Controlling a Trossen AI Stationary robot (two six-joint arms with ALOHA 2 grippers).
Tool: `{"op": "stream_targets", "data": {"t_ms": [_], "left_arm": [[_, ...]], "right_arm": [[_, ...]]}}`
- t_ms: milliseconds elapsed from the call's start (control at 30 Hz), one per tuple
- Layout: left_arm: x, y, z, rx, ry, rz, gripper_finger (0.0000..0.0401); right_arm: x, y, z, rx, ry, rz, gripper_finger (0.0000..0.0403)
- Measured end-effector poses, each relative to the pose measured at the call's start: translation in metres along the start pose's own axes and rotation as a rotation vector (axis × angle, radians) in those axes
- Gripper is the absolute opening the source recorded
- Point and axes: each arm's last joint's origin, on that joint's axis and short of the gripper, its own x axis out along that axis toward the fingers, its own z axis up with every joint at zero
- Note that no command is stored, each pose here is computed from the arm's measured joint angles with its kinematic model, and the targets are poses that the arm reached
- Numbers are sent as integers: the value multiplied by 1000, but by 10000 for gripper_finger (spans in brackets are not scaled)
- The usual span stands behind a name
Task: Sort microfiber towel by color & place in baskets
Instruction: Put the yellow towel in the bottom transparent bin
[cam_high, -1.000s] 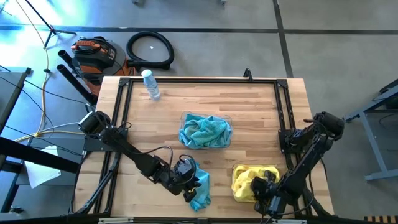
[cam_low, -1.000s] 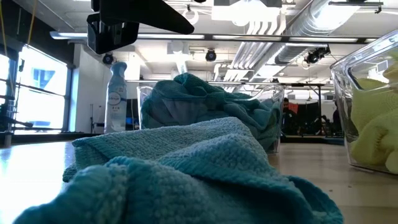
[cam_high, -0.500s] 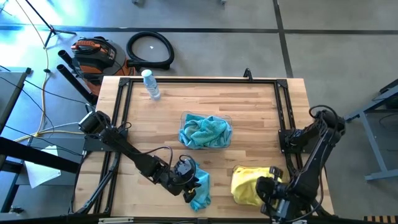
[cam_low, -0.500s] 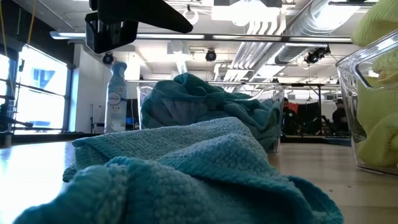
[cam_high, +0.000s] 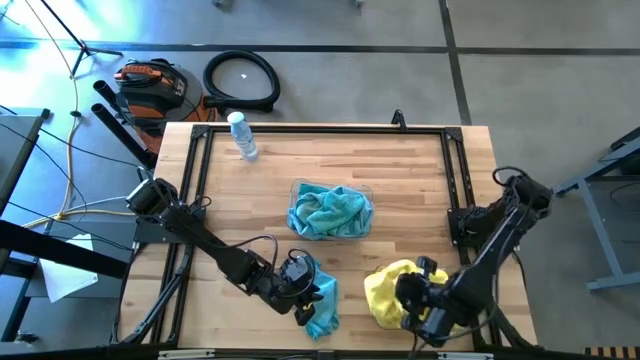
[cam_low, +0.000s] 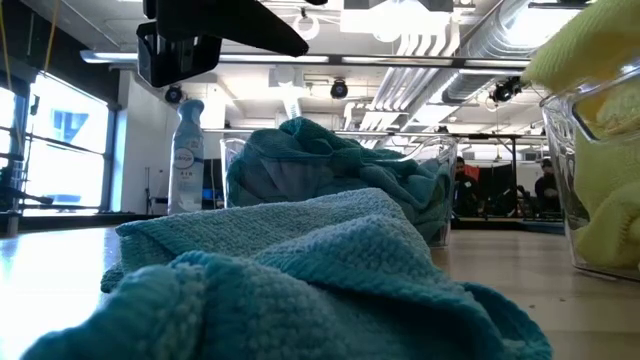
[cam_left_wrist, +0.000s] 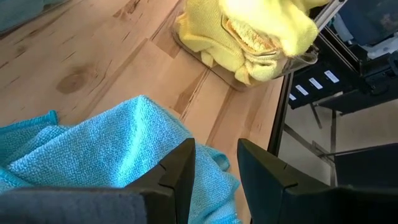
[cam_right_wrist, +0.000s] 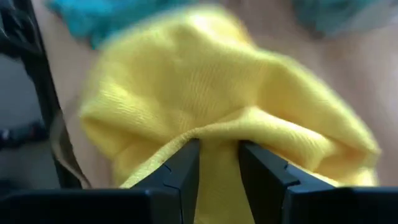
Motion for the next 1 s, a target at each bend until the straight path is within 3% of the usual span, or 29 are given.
{"op": "stream_targets", "data": {"t_ms": [200, 467, 633, 1000], "left_arm": [[0, 0, -1, 36, 43, -18, 110], [0, -1, -2, 62, 92, -49, 110], [1, 0, -1, 58, 88, -45, 110], [8, 11, 13, 32, 109, -24, 110]], "right_arm": [[45, -13, -28, 92, 183, 46, 110], [66, -21, -53, 159, 149, 70, 110], [53, -13, -44, 159, 169, 63, 110], [-23, 4, 1, 235, 201, 34, 110]]}}
